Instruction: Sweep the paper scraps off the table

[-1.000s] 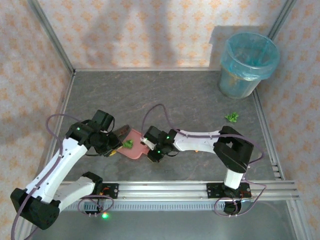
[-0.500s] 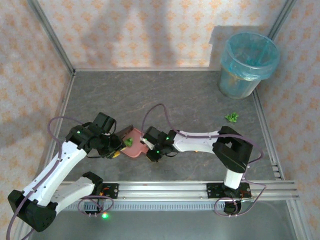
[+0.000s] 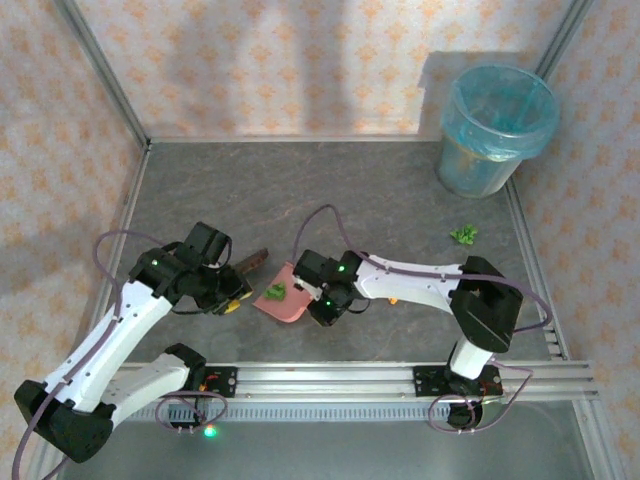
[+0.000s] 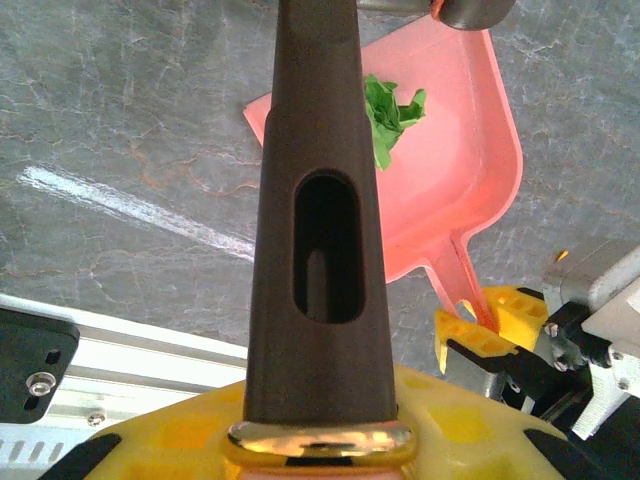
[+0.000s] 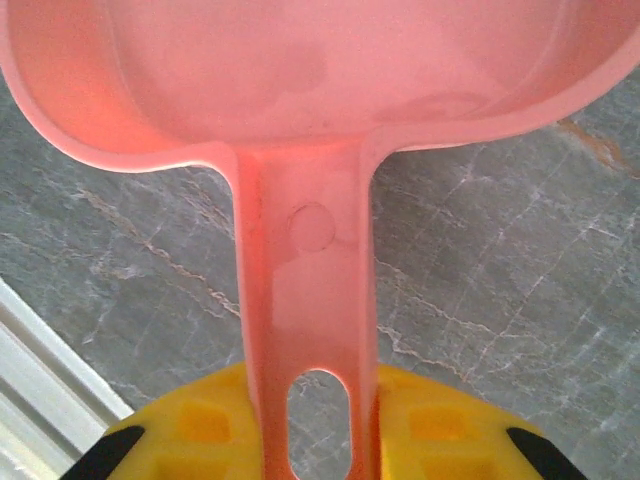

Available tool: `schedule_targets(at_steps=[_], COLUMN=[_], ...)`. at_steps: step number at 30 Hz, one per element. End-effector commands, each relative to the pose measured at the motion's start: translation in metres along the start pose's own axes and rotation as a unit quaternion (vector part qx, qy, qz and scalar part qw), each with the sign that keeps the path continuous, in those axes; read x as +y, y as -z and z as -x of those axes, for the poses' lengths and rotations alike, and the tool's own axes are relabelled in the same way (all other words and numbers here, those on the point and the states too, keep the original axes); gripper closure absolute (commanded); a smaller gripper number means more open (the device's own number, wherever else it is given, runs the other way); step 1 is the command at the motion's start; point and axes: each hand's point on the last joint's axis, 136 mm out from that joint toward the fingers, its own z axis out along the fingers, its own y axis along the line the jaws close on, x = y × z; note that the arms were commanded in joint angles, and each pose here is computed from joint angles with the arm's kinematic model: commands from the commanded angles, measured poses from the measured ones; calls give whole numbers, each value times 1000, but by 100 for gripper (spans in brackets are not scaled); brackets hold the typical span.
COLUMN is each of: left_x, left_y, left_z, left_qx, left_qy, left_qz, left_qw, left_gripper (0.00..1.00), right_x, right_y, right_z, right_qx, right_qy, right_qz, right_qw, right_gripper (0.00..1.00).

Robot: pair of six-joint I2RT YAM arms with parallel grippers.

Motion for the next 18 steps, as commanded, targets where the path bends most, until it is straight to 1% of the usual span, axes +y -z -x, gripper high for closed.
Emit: schedule_targets(at_steps=[1,8,18], left_x=[4,9,0], left_y=[7,-3,-6], left_z=[-5,-13,-21], left_qx=[4,26,52], left_qy=[-1,11,17], left_qz=[6,-1,-29], left_qw=[1000,1000,998], left_gripper=[100,100,100], right_x=[0,11,18], right_y=[1,-14,-29], right_z=[-6,5,16], right_qx=[37,53,56], right_qy=[-16,-12,-21], right_qz=[-7,-1,7], right_qw=[999,999,998], right_gripper=[100,100,100])
